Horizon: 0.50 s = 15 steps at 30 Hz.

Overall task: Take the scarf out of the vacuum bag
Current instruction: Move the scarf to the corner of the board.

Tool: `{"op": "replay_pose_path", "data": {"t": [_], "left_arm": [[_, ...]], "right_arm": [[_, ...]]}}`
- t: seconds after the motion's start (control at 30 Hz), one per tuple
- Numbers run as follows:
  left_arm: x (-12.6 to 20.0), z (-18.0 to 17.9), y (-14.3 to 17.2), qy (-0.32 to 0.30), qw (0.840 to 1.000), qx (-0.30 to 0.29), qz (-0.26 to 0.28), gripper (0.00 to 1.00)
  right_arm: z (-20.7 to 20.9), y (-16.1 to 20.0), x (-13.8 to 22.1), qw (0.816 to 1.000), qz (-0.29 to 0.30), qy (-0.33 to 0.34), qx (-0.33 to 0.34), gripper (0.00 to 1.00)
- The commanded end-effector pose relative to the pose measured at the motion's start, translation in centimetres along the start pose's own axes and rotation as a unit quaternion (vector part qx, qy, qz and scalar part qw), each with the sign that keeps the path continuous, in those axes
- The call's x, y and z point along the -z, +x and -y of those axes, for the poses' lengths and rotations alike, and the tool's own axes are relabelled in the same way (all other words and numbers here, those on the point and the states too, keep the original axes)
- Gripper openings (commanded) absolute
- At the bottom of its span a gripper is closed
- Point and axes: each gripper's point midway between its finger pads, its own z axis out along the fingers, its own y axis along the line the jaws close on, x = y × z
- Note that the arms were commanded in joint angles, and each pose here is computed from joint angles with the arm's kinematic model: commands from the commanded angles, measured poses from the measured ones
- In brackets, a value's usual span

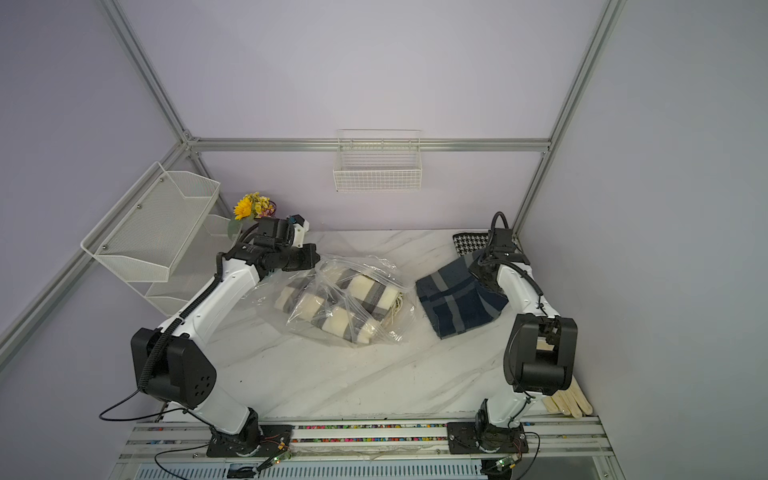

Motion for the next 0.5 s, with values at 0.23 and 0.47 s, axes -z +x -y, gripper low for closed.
{"op": "replay_pose_path", "data": {"t": [0.23,0.47], "left_arm": [[1.5,0.4,-2.7,0.005,0.998,-0.015,0.053,0.00],[0.8,0.1,-2.5,0.000,0.999,-0.014,0.046,0.00]], "right_arm": [[-4.0,-4.1,-1.4,0.997,0.037,-0.033,-0.061,0.00],[-5.8,-7.7,-1.5,0.998,0.061,-0.018,-0.025,0.00]]}}
